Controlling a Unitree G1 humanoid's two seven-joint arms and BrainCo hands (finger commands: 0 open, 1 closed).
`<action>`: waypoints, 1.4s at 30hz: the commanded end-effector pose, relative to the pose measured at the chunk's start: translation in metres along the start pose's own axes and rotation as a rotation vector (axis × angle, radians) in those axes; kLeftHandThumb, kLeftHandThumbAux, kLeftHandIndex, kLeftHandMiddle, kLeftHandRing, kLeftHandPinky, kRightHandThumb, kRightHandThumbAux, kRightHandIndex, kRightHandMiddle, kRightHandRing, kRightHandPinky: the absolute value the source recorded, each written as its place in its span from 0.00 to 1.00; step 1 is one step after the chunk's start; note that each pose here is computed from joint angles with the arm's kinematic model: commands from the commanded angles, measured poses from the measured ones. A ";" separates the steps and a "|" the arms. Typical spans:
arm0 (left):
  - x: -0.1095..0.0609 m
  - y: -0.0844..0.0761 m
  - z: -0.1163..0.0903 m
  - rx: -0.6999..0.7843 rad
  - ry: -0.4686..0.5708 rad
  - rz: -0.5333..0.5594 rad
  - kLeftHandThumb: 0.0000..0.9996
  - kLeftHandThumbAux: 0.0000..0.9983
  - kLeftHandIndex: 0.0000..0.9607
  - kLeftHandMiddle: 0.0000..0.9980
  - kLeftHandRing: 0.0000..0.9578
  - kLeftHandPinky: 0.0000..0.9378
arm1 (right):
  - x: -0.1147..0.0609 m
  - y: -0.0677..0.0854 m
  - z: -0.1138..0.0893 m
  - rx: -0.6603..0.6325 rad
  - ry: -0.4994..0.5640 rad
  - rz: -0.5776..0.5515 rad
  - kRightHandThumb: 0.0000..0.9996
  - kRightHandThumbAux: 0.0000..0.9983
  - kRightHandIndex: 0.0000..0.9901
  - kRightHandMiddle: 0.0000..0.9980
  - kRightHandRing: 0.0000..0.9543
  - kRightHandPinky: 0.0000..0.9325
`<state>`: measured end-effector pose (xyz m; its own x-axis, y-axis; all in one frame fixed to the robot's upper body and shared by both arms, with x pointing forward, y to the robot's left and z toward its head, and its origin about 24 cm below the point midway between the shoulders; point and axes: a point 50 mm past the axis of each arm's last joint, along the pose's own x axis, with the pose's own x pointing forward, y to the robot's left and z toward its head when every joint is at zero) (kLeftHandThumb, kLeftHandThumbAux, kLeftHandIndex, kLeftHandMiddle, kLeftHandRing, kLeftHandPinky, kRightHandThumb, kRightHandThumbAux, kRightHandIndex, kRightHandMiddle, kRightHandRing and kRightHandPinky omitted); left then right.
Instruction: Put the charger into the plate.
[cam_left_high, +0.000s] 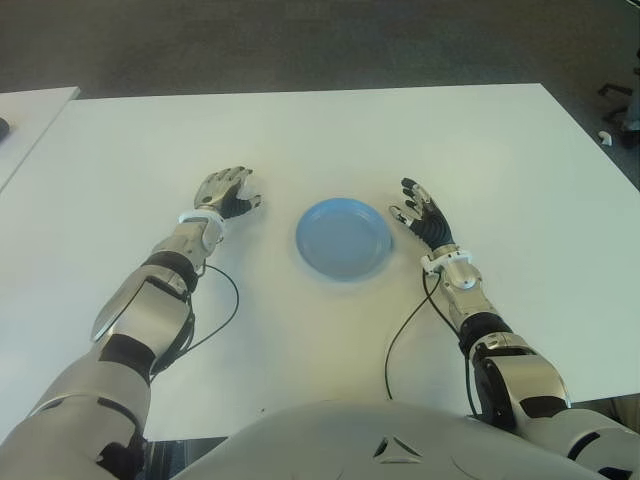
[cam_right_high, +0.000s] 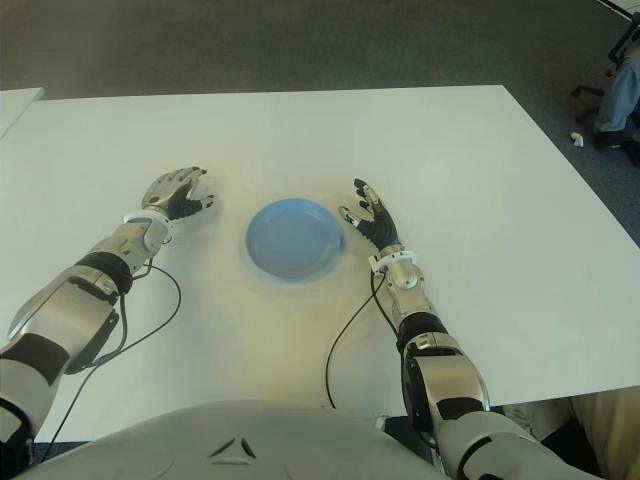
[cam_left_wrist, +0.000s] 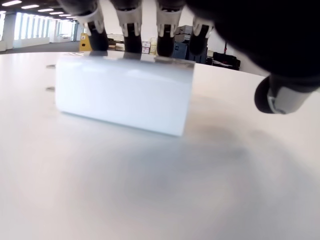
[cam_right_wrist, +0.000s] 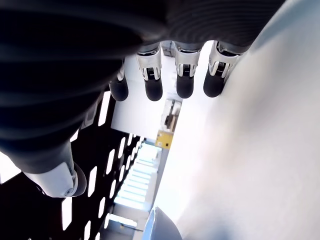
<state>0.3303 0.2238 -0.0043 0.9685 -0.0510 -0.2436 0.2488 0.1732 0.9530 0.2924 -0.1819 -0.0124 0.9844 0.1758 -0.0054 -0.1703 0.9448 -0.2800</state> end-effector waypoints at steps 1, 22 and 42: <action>-0.016 -0.041 -0.002 -0.062 0.046 -0.183 0.19 0.31 0.04 0.01 0.03 0.13 | -0.010 0.003 -0.015 0.016 0.085 0.014 0.06 0.62 0.00 0.01 0.02 0.02; -0.018 -0.044 -0.002 -0.088 0.069 -0.173 0.14 0.27 0.02 0.00 0.00 0.04 | -0.009 0.001 -0.016 0.016 0.099 0.026 0.05 0.61 0.00 0.01 0.02 0.02; -0.017 -0.044 -0.002 -0.044 0.075 -0.166 0.14 0.30 0.02 0.00 0.00 0.02 | -0.009 0.000 -0.015 0.017 0.081 0.027 0.06 0.63 0.00 0.02 0.02 0.02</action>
<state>0.3228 0.2186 -0.0176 0.9546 -0.0228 -0.2970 0.2937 0.2374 0.9259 0.2928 -0.1852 -0.0132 0.9813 0.1914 -0.0217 -0.1897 0.9404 -0.2823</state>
